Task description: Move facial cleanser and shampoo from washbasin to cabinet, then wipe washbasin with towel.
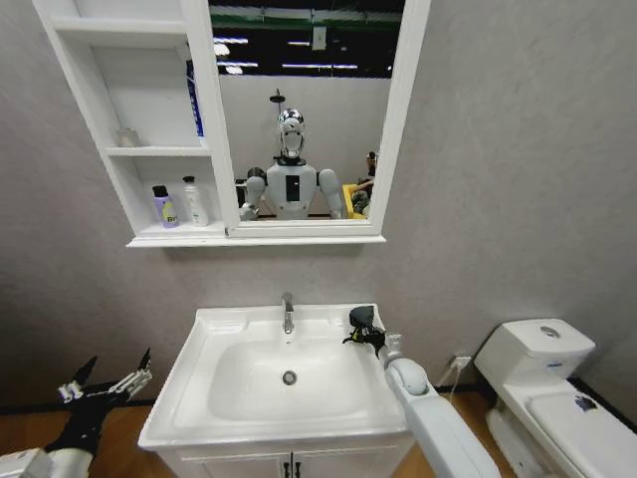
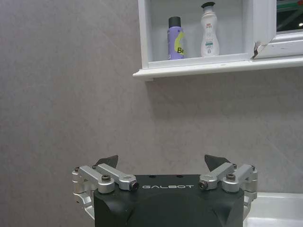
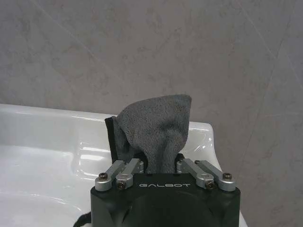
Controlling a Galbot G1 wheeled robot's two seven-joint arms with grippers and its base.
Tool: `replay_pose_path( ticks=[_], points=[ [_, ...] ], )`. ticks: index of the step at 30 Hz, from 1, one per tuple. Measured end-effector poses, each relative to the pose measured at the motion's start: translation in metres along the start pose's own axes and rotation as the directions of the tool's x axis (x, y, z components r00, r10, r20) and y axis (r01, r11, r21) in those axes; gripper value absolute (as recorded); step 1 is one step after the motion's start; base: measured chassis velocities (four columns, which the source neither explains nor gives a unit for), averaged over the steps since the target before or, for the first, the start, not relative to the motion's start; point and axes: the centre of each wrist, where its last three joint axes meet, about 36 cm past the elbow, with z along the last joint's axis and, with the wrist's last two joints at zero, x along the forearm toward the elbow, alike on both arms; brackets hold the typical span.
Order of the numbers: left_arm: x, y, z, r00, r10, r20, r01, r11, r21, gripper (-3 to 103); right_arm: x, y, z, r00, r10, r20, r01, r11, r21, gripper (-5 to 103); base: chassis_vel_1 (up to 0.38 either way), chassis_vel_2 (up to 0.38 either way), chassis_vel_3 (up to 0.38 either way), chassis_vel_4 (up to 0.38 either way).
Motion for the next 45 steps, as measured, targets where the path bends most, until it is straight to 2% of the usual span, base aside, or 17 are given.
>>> replay_pose_path(
  ticks=[1,4,7,9,11,12,15,19,21,23,24,26,27,30,34,37,45],
  points=[
    [0.000,0.000,0.000,1.000,0.000,0.000,0.000,1.000,0.000,100,0.000,0.000,0.000,1.000,0.000,0.000,0.000,1.000,0.000,29,0.000,0.000,0.000,0.000],
    [0.000,0.000,0.000,1.000,0.000,0.000,0.000,1.000,0.000,100,-0.006,-0.001,-0.002,0.997,0.071,-0.027,-0.070,0.997,0.034,45,0.000,0.000,0.000,0.000],
    [0.000,0.000,0.000,1.000,0.000,0.000,0.000,1.000,0.000,100,-0.007,-0.001,-0.003,0.996,0.087,-0.033,-0.086,0.996,0.039,50,0.000,0.000,0.000,0.000],
    [0.000,0.000,0.000,1.000,0.000,0.000,0.000,1.000,0.000,100,-0.008,-0.001,-0.003,0.996,0.089,-0.031,-0.088,0.996,0.032,62,0.000,0.000,0.000,0.000],
    [0.000,0.000,0.000,1.000,0.000,0.000,0.000,1.000,0.000,100,-0.007,-0.001,-0.004,0.996,0.085,-0.022,-0.085,0.996,0.029,62,0.000,0.000,0.000,0.000],
    [0.000,0.000,0.000,1.000,0.000,0.000,0.000,1.000,0.000,100,-0.006,-0.001,-0.006,0.997,0.082,-0.010,-0.081,0.996,0.027,73,0.000,0.000,0.000,0.000],
    [0.000,0.000,0.000,1.000,0.000,0.000,0.000,1.000,0.000,100,0.002,-0.001,-0.010,0.997,0.077,0.009,-0.077,0.997,0.023,79,0.000,0.000,0.000,0.000],
    [0.000,0.000,0.000,1.000,0.000,0.000,0.000,1.000,0.000,100,0.039,-0.005,-0.020,0.991,0.130,0.027,-0.131,0.990,0.046,98,0.000,0.000,0.000,0.000],
    [0.000,0.000,0.000,1.000,0.000,0.000,0.000,1.000,0.000,100,0.052,-0.007,-0.023,0.989,0.144,0.041,-0.147,0.988,0.057,98,0.000,0.000,0.000,0.000],
    [0.000,0.000,0.000,1.000,0.000,0.001,0.000,1.000,0.000,100,0.094,-0.016,-0.044,0.976,0.178,0.126,-0.191,0.977,0.098,100,0.000,0.000,0.000,0.000],
    [0.000,0.000,0.000,1.000,0.000,0.001,0.000,1.000,0.000,100,0.094,-0.016,-0.044,0.976,0.178,0.126,-0.191,0.977,0.098,100,0.000,0.000,0.000,0.000],
    [0.000,0.000,0.000,1.000,0.000,0.000,0.000,1.000,0.000,100,0.144,-0.014,-0.056,0.963,0.203,0.178,-0.224,0.969,0.103,100,0.000,0.000,0.000,0.000],
    [0.000,0.000,0.000,1.000,0.000,0.000,0.000,1.000,0.000,100,0.144,-0.014,-0.056,0.963,0.203,0.178,-0.224,0.969,0.103,100,0.000,0.000,0.000,0.000],
    [0.000,0.000,0.000,1.000,0.000,0.000,0.000,1.000,0.000,100,0.233,0.012,-0.062,0.957,0.215,0.197,-0.228,0.973,0.042,100,0.000,0.000,0.000,0.000],
    [0.000,0.000,0.000,1.000,0.000,0.000,0.000,1.000,0.000,100,0.268,0.027,-0.064,0.953,0.234,0.192,-0.241,0.971,0.013,100,0.000,0.000,0.000,0.000],
    [0.000,0.000,0.000,1.000,0.000,0.001,0.000,1.000,0.000,100,0.322,0.049,-0.072,0.945,0.272,0.182,-0.275,0.961,-0.012,100,0.000,0.000,0.000,0.000],
    [0.000,0.000,0.000,1.000,0.000,0.000,0.000,1.000,0.000,100,0.340,0.059,-0.085,0.926,0.301,0.226,-0.303,0.952,-0.027,100,0.024,-0.007,-0.019,0.017]
  ],
)
